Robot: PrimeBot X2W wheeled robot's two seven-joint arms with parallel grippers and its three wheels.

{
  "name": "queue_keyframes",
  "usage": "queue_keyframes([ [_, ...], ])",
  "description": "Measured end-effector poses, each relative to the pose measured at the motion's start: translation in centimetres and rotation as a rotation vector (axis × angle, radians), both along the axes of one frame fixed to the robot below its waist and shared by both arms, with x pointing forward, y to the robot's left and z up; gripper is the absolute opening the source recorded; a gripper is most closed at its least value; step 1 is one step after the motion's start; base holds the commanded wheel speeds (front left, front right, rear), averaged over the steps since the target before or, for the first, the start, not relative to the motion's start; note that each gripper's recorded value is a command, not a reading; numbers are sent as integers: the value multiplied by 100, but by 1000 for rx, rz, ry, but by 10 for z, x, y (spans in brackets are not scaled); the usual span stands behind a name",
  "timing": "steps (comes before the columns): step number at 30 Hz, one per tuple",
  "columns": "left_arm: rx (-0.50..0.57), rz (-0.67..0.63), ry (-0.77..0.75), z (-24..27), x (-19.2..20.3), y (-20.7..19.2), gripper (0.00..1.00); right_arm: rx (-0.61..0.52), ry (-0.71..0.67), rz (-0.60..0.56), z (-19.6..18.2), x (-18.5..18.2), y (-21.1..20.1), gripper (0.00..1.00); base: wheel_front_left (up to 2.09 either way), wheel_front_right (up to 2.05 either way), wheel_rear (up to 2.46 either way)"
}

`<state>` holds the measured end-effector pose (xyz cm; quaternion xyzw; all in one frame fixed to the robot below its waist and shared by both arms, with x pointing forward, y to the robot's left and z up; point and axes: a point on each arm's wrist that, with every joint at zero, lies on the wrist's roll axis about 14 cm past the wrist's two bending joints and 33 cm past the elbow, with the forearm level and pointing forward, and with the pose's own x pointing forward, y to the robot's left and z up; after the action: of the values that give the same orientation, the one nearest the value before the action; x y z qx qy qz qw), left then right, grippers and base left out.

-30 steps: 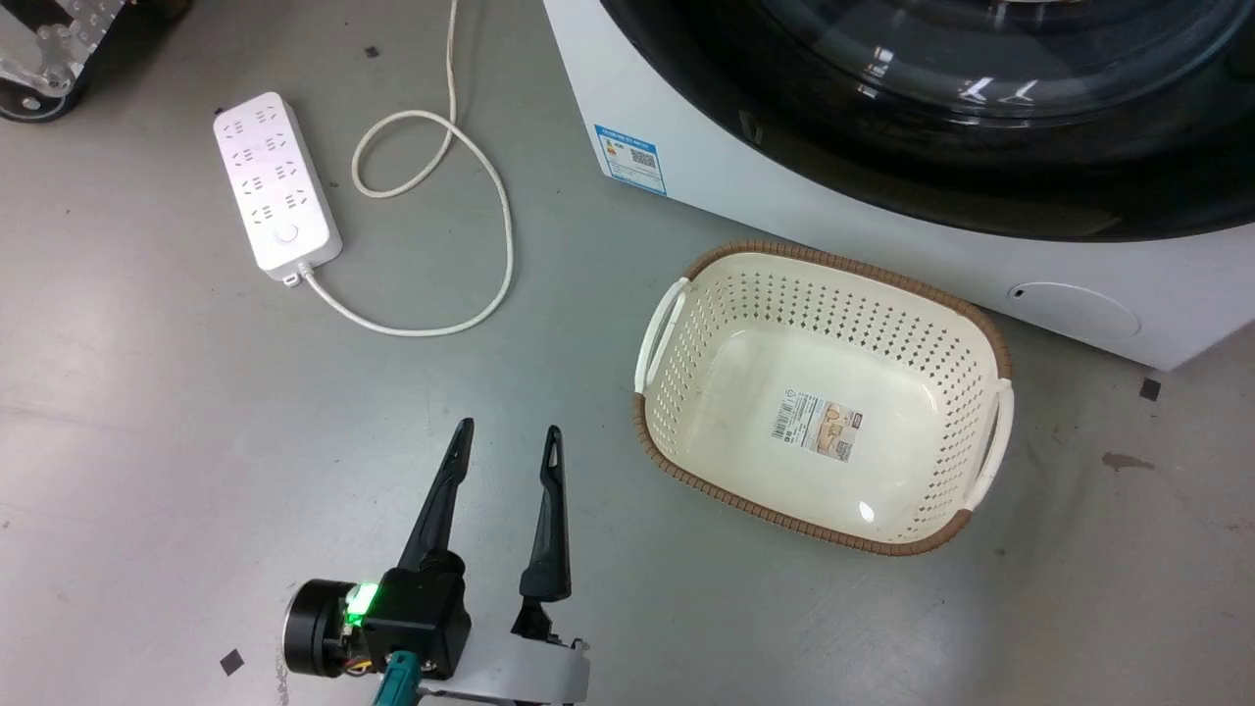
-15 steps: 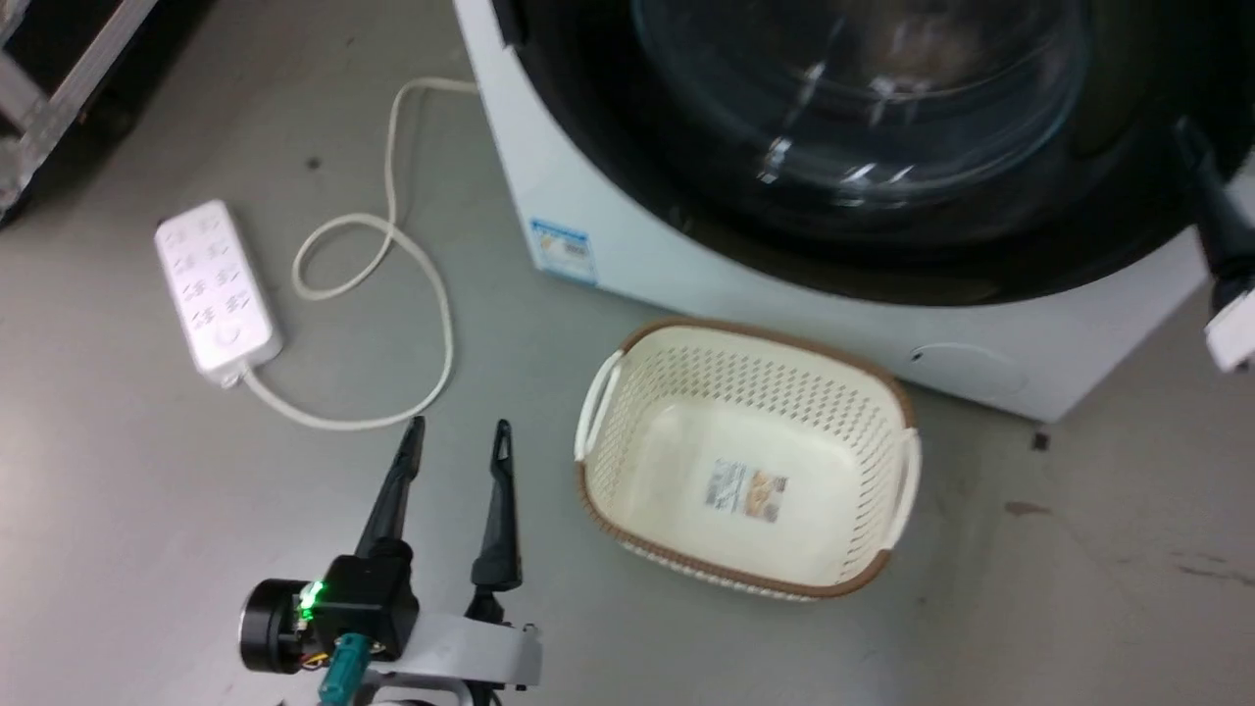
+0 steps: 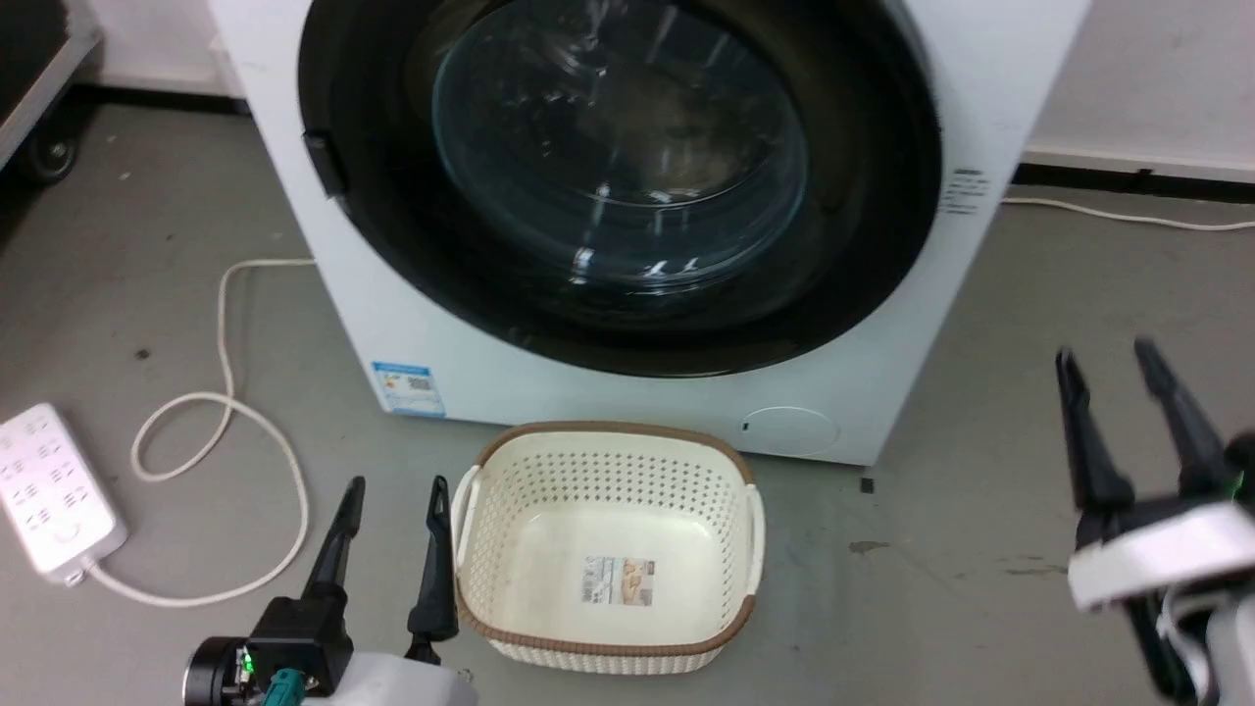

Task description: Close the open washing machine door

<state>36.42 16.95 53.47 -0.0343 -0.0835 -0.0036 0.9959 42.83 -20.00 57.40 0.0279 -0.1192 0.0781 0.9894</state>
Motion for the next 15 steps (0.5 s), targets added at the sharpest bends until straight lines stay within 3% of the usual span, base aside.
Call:
queue_keyframes([
  [9, -15, -69, 49, -16, 1, -17, 100, 59, 94, -134, -44, -68, -12, 100, 0, 0, 0],
  [15, -13, -80, 81, -26, 1, -18, 100, 43, 114, -147, -52, -80, -10, 100, 0, 0, 0],
])
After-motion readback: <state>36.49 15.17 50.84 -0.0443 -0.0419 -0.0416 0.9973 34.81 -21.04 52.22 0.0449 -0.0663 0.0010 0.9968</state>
